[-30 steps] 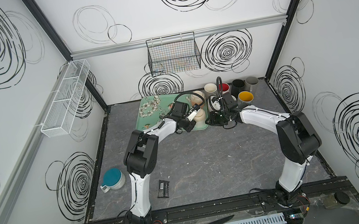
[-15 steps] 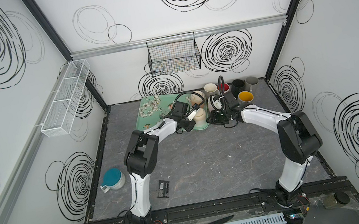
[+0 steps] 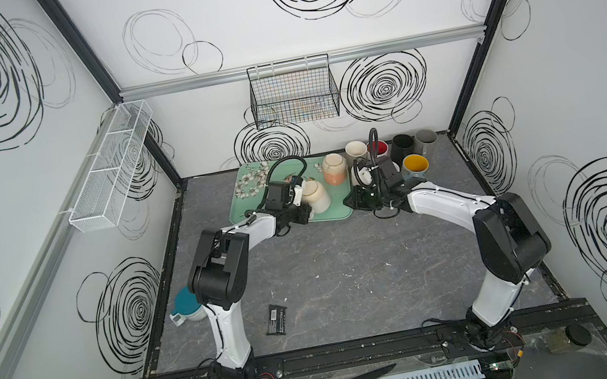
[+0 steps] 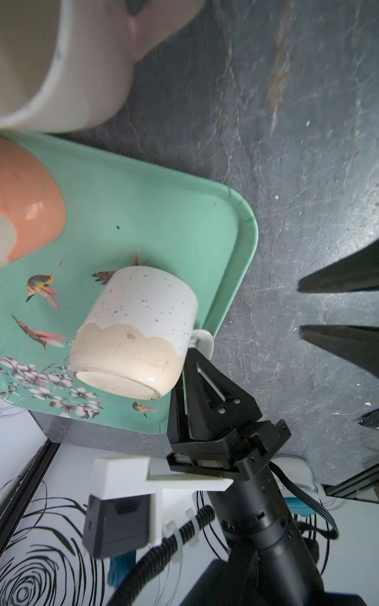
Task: Turn the mug right side up
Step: Pick up the mug from the tray, then place the mug at the top-right of the table.
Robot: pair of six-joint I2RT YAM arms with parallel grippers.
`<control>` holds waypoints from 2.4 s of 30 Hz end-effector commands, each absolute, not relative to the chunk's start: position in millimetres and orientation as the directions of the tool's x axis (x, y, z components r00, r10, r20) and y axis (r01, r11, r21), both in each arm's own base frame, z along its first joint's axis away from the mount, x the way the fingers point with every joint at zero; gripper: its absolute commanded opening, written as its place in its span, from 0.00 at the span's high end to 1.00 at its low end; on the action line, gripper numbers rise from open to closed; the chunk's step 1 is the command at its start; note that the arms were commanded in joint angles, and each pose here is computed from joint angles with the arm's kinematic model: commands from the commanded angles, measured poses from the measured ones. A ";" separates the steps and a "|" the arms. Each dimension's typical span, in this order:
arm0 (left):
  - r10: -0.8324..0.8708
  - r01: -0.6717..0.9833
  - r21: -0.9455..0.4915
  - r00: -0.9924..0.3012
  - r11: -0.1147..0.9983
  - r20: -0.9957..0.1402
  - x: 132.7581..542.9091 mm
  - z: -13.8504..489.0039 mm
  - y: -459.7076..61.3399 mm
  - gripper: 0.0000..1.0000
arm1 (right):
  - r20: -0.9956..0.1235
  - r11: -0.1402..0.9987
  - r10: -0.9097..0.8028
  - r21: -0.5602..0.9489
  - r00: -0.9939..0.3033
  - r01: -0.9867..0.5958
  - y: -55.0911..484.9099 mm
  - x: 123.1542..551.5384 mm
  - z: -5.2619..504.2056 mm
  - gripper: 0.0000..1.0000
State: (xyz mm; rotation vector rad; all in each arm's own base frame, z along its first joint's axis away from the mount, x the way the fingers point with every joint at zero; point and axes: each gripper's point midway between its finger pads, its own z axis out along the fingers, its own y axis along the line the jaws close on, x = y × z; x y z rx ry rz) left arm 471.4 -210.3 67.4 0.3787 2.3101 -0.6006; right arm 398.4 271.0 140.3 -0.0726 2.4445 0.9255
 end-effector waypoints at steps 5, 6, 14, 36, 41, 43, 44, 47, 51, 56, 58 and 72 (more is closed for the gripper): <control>-0.377 0.432 -0.634 -0.542 0.641 -0.751 498.1 179.5 -207.6 1.00 | -0.472 0.642 0.229 0.731 -0.851 -0.233 291.7 405.7 169.9 0.76; -0.406 0.431 -0.655 -0.539 0.621 -0.738 498.4 184.4 -205.8 1.00 | -0.468 0.629 0.239 0.742 -0.851 -0.231 293.3 407.2 172.7 0.77; -0.502 0.459 -0.730 -0.532 0.507 -0.683 493.5 211.6 -210.0 1.00 | -0.415 0.533 0.271 0.816 -0.868 -0.224 306.6 415.3 183.6 0.76; -0.677 0.596 -0.767 -0.465 0.237 -0.570 462.3 314.3 -204.6 1.00 | -0.397 0.329 0.274 0.894 -0.876 -0.303 338.2 428.9 240.9 0.63; -0.706 0.620 -0.762 -0.455 0.187 -0.543 454.6 332.1 -201.8 1.00 | -0.401 0.274 0.264 0.903 -0.877 -0.330 348.9 428.2 256.8 0.58; -0.706 0.631 -0.758 -0.461 0.166 -0.538 451.0 338.2 -204.3 1.00 | -0.406 0.265 0.258 0.903 -0.877 -0.340 352.0 429.6 261.4 0.58; -0.705 0.637 -0.756 -0.467 0.152 -0.534 448.7 341.7 -206.1 1.00 | -0.405 0.259 0.257 0.904 -0.877 -0.341 353.7 429.8 263.6 0.58; -0.705 0.650 -0.750 -0.477 0.119 -0.525 443.1 349.6 -208.6 1.00 | -0.404 0.234 0.252 0.907 -0.880 -0.349 357.8 431.5 269.4 0.59; -0.713 0.657 -0.750 -0.487 0.083 -0.505 436.9 354.8 -209.0 1.00 | -0.412 0.217 0.254 0.906 -0.875 -0.364 361.0 435.1 277.3 0.62; -0.703 0.664 -0.746 -0.505 0.054 -0.501 429.6 361.0 -216.8 1.00 | -0.419 0.204 0.253 0.904 -0.872 -0.375 365.3 441.0 283.0 0.69; -0.698 0.668 -0.743 -0.513 0.041 -0.500 426.5 363.9 -220.7 1.00 | -0.417 0.198 0.254 0.905 -0.873 -0.375 366.5 443.5 284.7 0.73; -0.627 0.643 -0.766 -0.592 0.010 -0.506 421.3 356.8 -251.8 1.00 | -0.440 0.139 0.258 0.898 -0.860 -0.417 367.3 445.9 298.4 1.00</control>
